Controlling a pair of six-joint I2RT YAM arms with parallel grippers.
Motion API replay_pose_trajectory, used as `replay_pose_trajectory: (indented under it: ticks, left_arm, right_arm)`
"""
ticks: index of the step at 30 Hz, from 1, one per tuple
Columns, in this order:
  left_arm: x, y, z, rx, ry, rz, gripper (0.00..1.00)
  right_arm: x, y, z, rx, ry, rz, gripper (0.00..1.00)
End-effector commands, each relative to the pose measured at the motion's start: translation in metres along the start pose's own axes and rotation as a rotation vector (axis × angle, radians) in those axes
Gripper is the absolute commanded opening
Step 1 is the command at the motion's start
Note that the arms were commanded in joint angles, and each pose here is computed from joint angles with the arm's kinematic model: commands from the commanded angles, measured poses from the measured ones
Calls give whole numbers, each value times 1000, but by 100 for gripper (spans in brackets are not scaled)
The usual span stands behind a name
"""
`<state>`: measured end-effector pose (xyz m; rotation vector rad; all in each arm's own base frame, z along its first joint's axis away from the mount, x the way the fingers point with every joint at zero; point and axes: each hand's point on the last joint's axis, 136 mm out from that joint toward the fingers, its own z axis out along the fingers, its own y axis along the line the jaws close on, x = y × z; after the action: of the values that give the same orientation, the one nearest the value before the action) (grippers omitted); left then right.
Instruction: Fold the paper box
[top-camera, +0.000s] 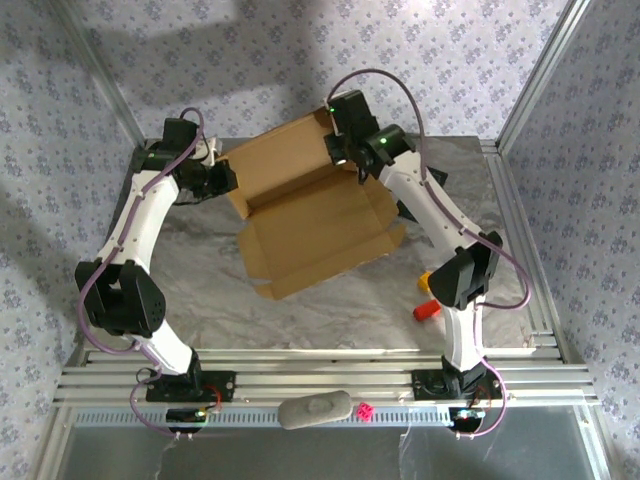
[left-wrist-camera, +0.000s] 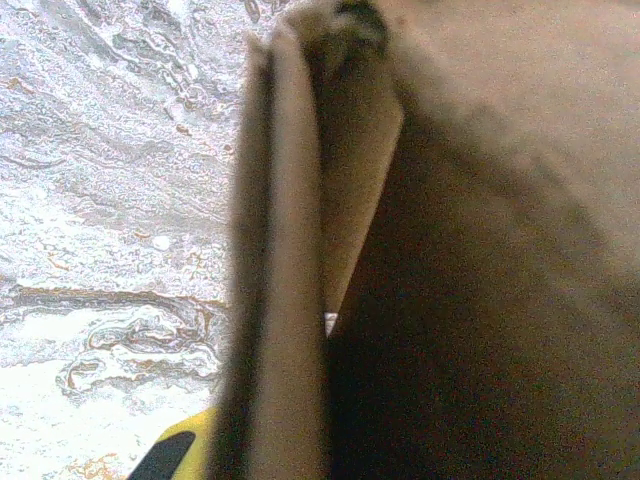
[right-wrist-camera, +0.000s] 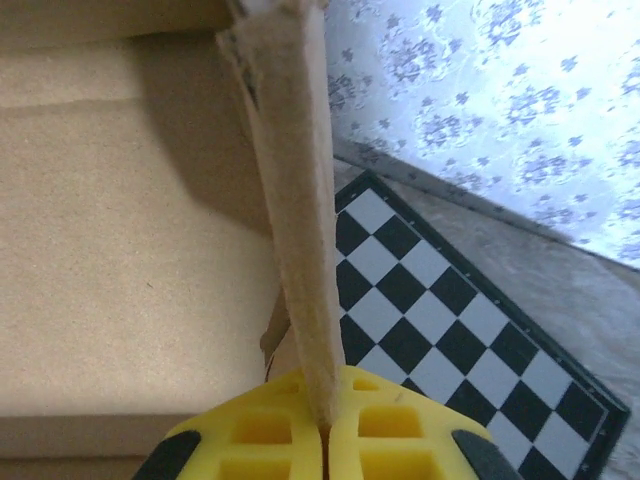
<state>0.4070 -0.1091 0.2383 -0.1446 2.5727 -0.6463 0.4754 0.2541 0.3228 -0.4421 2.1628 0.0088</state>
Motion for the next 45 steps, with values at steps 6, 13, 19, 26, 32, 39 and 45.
replay_pose_trajectory:
  ticks: [6, 13, 19, 26, 32, 39, 45]
  left_arm:
    - [-14, -29, -14, 106, -44, 36, 0]
    - [-13, -30, -15, 107, -44, 38, 0]
    - [-13, -30, -17, 105, -44, 36, 0]
    - [-14, -24, -16, 68, -46, 13, 0]
    - [-13, -23, -14, 42, -44, -2, 0]
    - [-12, -23, -12, 28, -38, -8, 0]
    - [-10, -21, -10, 23, -33, -9, 0]
  right_arm:
    - [13, 7, -7, -86, 42, -6, 25]
    - [15, 1, 4, -46, 51, -16, 33]
    - [10, -9, 4, 72, 32, -43, 8]
    - [8, -31, -9, 398, 12, -95, 0]
    - [4, -33, -22, 589, -16, -170, 0]
    - [1, -26, -33, 553, -35, -160, 1]
    - [-16, -13, -57, 238, -88, -31, 46]
